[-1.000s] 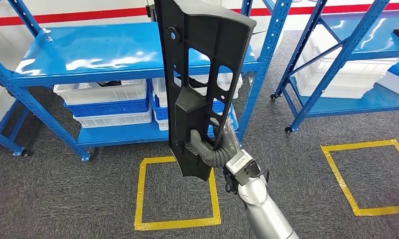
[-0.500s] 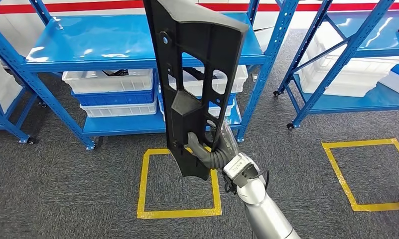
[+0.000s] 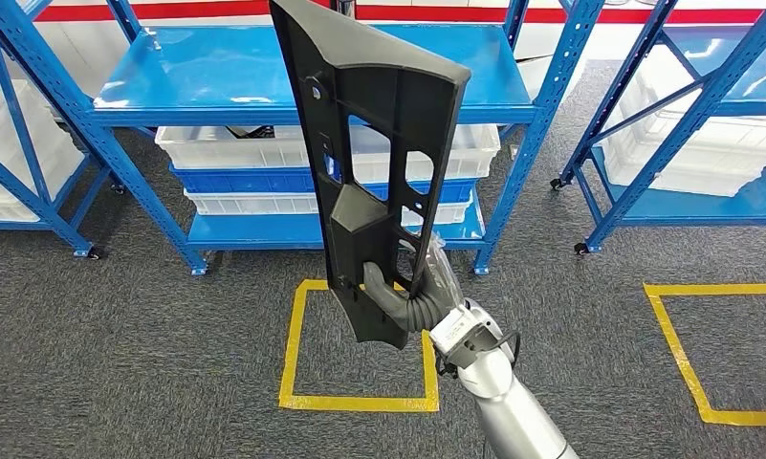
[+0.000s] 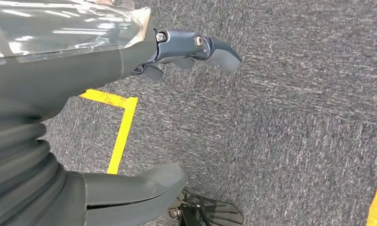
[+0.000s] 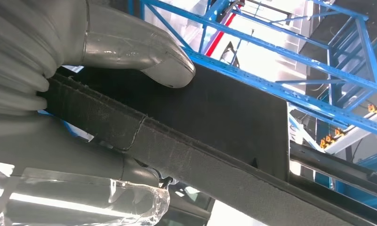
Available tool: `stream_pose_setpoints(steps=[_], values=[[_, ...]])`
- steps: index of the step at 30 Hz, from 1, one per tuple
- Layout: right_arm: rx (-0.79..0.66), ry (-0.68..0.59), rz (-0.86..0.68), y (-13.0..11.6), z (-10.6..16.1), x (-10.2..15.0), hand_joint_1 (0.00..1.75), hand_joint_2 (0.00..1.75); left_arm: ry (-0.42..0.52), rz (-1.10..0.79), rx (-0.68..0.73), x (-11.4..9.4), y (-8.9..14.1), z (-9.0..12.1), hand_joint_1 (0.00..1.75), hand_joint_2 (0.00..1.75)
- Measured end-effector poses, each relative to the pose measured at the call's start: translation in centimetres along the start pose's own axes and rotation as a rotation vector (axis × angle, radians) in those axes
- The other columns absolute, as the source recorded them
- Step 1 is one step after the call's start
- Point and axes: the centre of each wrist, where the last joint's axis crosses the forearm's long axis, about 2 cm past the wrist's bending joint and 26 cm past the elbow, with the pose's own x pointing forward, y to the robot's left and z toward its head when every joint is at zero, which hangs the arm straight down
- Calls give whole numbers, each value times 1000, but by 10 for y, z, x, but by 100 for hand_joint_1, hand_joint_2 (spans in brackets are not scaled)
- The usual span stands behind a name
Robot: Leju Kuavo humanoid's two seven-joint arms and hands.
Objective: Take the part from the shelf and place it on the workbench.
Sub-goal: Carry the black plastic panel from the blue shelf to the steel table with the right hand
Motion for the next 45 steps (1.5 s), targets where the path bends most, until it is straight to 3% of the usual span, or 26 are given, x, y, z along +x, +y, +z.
stream_pose_setpoints(steps=[31, 45], values=[[-41, -22, 28, -4, 53, 31, 175, 175, -1, -38, -20, -4, 2, 1, 0, 175], [-46, -81, 40, -9, 49, 43, 175, 175, -17, -62, -32, 6, 2, -3, 0, 175]])
